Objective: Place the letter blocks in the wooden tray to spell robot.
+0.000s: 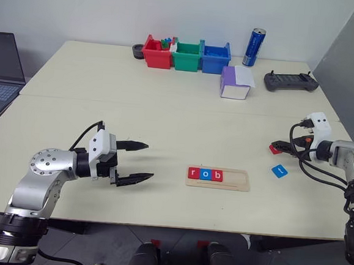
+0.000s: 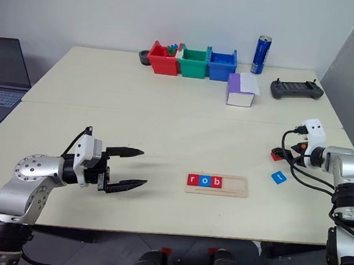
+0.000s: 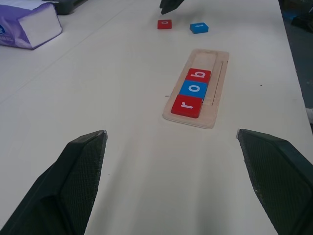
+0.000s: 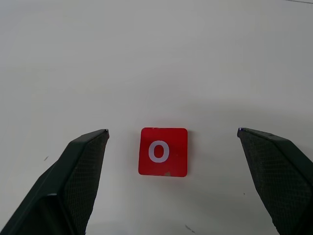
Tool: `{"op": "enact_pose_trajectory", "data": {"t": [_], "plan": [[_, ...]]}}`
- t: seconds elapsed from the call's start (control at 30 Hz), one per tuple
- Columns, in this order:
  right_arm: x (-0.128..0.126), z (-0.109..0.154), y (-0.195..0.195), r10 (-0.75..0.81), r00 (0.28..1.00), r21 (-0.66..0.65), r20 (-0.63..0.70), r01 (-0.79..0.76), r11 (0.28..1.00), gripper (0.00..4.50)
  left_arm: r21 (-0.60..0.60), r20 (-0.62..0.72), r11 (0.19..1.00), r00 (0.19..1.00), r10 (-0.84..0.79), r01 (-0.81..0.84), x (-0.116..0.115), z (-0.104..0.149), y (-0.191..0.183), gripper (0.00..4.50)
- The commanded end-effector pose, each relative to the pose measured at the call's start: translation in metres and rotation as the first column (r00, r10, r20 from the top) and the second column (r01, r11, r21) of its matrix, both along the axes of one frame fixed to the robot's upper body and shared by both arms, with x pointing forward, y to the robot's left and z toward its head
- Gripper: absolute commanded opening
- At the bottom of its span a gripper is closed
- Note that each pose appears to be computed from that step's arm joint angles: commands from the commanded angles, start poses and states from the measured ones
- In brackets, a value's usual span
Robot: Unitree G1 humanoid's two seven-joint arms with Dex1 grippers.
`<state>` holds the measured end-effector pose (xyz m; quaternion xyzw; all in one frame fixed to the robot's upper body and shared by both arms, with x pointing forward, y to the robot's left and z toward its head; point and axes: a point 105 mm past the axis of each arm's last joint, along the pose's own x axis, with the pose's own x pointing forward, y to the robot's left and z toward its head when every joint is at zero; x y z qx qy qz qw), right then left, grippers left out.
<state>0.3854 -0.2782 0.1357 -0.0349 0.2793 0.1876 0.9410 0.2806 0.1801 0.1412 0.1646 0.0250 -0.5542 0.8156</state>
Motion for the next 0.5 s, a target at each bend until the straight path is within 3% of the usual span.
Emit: {"op": "enact_pose_trajectory", "data": {"t": [0.03,0.5], "plan": [[0.005,0.012,0.004,0.014,0.999,-0.011,0.033,-0.013,1.000,4.48,-0.003,0.049,1.000,0.999,-0.015,0.015,0.000,0.010,-0.004,4.50],[0.002,0.001,0.007,0.019,1.000,-0.030,-0.010,-0.019,0.999,4.48,0.002,0.050,1.000,0.999,-0.010,0.010,-0.001,0.011,0.000,4.50]]}}
